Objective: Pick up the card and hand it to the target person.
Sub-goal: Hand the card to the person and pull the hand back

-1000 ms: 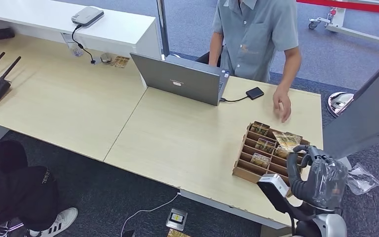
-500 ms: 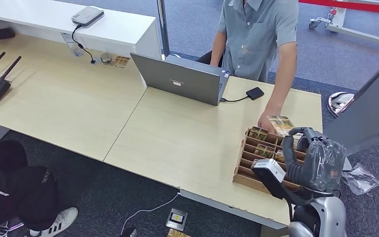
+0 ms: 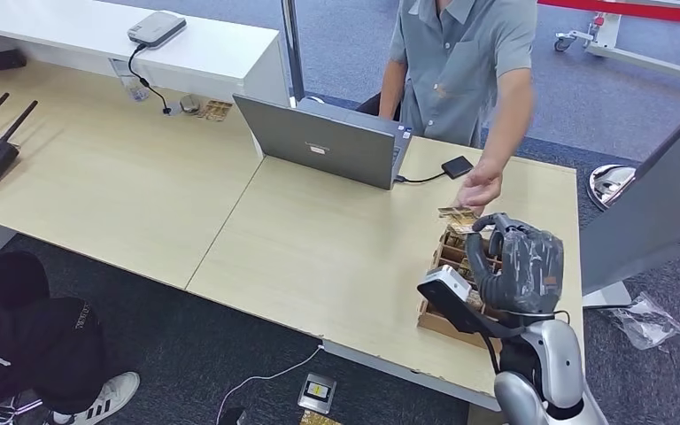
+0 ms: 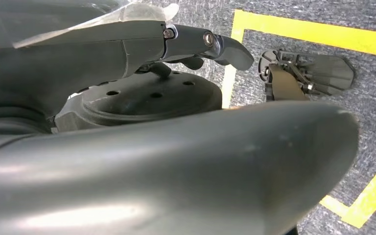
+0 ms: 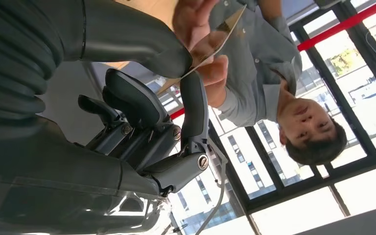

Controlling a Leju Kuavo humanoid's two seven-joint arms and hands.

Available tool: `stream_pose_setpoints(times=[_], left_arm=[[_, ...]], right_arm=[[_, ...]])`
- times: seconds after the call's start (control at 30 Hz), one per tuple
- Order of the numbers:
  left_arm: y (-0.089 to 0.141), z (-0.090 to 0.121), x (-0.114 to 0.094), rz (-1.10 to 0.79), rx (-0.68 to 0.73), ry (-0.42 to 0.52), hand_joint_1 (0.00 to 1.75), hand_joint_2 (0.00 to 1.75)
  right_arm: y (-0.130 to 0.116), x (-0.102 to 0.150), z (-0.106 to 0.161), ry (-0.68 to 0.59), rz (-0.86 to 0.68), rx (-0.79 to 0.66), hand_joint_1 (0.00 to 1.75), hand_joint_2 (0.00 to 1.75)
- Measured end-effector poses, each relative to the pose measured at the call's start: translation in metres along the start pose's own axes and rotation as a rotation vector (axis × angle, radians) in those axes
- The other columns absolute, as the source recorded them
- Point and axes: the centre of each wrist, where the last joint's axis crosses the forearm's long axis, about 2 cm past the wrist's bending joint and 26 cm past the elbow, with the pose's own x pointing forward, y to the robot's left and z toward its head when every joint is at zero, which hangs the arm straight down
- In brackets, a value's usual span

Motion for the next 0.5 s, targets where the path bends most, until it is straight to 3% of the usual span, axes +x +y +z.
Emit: stream_pose_setpoints(times=[0.3,0.33,0.43,0.47,0.5], left_arm=[[-0.012,0.004,-0.003,0.04,0.036,0.047,0.0,0.0],[-0.014,0.005,-0.004,0.044,0.04,0.052,0.0,0.0],[-0.019,0.007,-0.005,0.053,0.048,0.063,0.0,0.0],[-0.02,0.007,-0.006,0.055,0.048,0.064,0.0,0.0],[-0.021,0.008,-0.006,0.056,0.048,0.065,0.0,0.0]], right_arm=[[0.008,0.011,-0.009,-0.037,-0.006,0.046,1.75,1.75],[0.009,0.012,-0.009,-0.035,-0.011,0.045,1.63,1.75],[0.01,0.015,-0.011,-0.03,-0.023,0.025,0.32,1.75],[0.009,0.015,-0.011,-0.029,-0.024,0.021,0.0,1.75],[0.008,0.015,-0.011,-0.025,-0.025,0.02,0.0,1.75]])
